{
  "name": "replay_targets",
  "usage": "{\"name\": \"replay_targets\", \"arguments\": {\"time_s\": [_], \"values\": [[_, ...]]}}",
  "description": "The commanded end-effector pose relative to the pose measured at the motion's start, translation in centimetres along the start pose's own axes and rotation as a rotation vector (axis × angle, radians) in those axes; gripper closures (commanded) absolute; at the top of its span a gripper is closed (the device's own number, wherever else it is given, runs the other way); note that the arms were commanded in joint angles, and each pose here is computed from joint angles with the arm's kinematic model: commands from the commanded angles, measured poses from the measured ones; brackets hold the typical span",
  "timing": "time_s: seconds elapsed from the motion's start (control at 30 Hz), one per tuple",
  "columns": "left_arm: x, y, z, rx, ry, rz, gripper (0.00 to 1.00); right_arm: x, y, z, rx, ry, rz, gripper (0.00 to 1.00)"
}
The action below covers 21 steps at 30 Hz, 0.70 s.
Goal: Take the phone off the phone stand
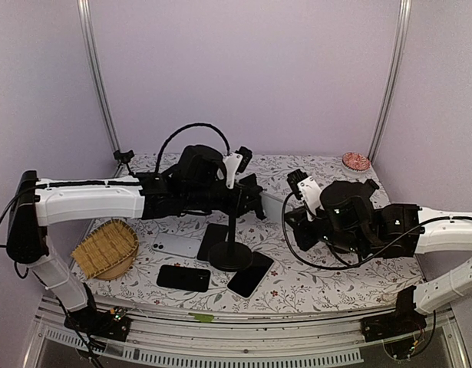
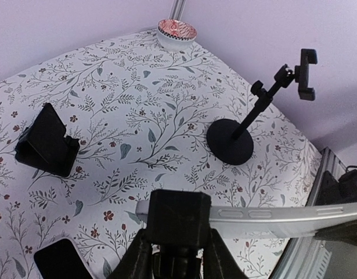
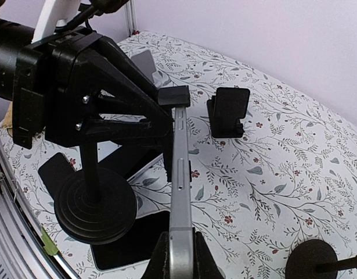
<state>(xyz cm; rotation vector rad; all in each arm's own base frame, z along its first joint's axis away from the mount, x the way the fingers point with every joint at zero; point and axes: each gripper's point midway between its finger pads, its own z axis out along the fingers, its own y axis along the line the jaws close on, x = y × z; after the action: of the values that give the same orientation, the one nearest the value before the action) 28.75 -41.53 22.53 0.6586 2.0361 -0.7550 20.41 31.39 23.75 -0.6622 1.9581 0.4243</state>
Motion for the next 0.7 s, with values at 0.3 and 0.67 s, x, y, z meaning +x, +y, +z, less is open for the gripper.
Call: {"name": "replay_targets", "arguments": {"time_s": [0.3, 0.67], "values": [[-3.5, 3.2, -2.2, -0.073, -0.175, 0.04, 1.0, -3.2, 4.4, -4.5, -0.324, -0.163, 0.146, 1.0], [-4.0, 3.4, -2.4, -0.074, -0.21, 0.067, 1.0, -2.8, 4.3, -5.8, -0.368, -0.156, 0.177, 1.0]]}}
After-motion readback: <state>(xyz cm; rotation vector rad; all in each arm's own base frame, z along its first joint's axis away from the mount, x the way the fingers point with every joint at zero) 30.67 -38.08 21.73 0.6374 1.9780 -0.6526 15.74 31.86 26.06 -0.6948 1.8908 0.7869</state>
